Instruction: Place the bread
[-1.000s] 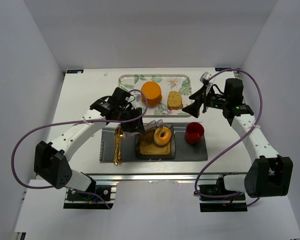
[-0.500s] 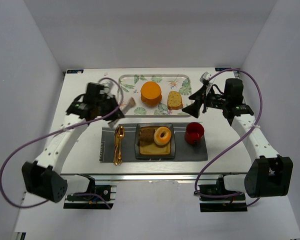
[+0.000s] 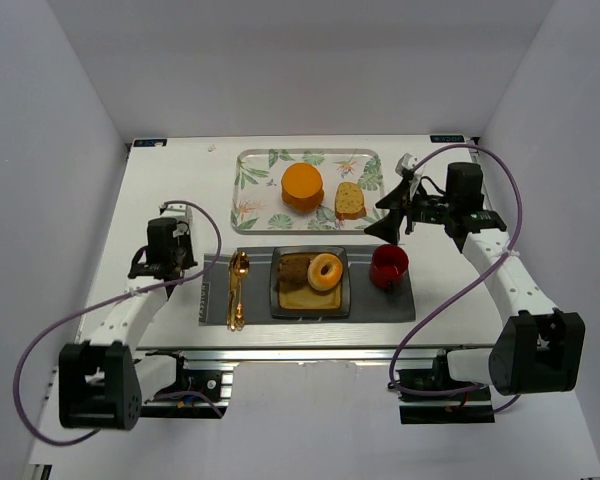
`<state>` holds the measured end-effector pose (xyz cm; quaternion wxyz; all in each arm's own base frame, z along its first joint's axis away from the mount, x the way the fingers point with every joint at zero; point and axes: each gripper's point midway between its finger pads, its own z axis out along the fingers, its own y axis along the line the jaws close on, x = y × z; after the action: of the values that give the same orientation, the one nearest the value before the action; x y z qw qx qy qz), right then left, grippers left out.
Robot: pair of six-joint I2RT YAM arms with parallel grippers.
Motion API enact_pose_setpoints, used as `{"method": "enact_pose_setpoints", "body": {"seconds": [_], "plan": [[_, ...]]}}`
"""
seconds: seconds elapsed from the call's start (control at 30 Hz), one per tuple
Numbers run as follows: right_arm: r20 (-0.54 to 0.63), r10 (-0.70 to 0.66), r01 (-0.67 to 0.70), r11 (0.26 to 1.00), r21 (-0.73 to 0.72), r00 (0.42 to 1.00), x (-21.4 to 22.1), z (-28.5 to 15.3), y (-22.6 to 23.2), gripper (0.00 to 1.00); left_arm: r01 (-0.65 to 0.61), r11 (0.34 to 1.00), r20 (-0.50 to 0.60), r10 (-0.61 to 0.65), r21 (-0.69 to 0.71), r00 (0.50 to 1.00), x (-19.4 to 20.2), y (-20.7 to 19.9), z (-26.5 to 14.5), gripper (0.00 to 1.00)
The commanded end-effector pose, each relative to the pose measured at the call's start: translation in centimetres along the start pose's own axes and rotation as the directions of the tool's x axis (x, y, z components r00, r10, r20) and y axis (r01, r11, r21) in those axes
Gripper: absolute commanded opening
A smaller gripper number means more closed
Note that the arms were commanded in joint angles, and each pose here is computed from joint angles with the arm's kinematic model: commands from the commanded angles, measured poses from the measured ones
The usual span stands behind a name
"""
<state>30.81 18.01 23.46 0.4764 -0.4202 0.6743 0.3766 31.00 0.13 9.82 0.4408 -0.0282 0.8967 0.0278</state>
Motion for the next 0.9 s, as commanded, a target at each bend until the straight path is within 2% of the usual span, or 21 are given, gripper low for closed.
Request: {"method": "enact_pose_setpoints", "body": {"seconds": [0.0,0.13,0.3,0.4,0.5,0.57,0.6,0.63,0.7,0.8,0.87], "plan": [[0.008,-0.055,0.055,0.998,-0.028,0.998,-0.8,-0.5,0.7,0.89,-0.094,0.994,0.140,0.100,-0.047,0.985,-3.3,1.9,2.2,0.17],[0.003,-0.066,0.066,0.998,-0.017,0.998,-0.4,-0.8,1.2,0.89,-0.100,0.994,0.036,0.101,-0.036,0.994,-0.4,2.8,4.5,0.20],[-0.008,-0.078,0.078,0.997,0.000,0.997,-0.1,-1.2,1.6,0.89,-0.122,0.992,-0.085,0.122,0.012,0.989,2.6,2.8,5.4,0.44],[-0.031,-0.057,0.057,0.998,0.002,0.998,0.3,-1.2,1.5,0.89,-0.092,0.996,-0.162,0.094,0.019,0.982,4.3,3.2,5.5,0.53],[-0.055,-0.047,0.047,0.999,0.003,0.997,0.4,-1.3,1.3,0.89,-0.055,0.997,-0.194,0.065,0.060,0.979,4.9,2.8,5.6,0.59],[-0.072,-0.018,0.021,0.999,0.037,0.997,0.6,-1.3,0.6,0.89,-0.046,0.997,-0.184,0.055,0.054,0.981,4.6,3.0,5.5,0.63],[-0.070,0.030,-0.025,0.997,0.073,0.997,0.2,-1.3,0.1,0.89,-0.031,0.998,-0.170,0.039,0.048,0.985,4.1,3.0,5.3,0.72],[-0.093,0.072,-0.057,0.988,0.146,0.993,0.8,-1.4,-1.3,0.89,-0.023,0.999,-0.151,0.030,0.045,0.988,3.3,3.1,5.3,0.85],[-0.106,0.144,-0.117,0.967,0.226,0.984,0.9,-1.5,-2.6,0.89,0.006,1.000,-0.120,-0.003,0.024,0.993,1.8,3.4,4.8,0.94],[-0.134,0.221,-0.163,0.925,0.344,0.966,1.3,-1.9,-4.9,0.89,0.069,0.998,-0.073,-0.069,-0.003,0.995,-1.1,3.8,3.9,0.98],[-0.138,0.233,-0.166,0.909,0.382,0.963,1.2,-2.0,-6.0,0.89,0.139,0.990,0.002,-0.139,-0.010,0.990,-4.0,3.7,2.5,0.98]]}}
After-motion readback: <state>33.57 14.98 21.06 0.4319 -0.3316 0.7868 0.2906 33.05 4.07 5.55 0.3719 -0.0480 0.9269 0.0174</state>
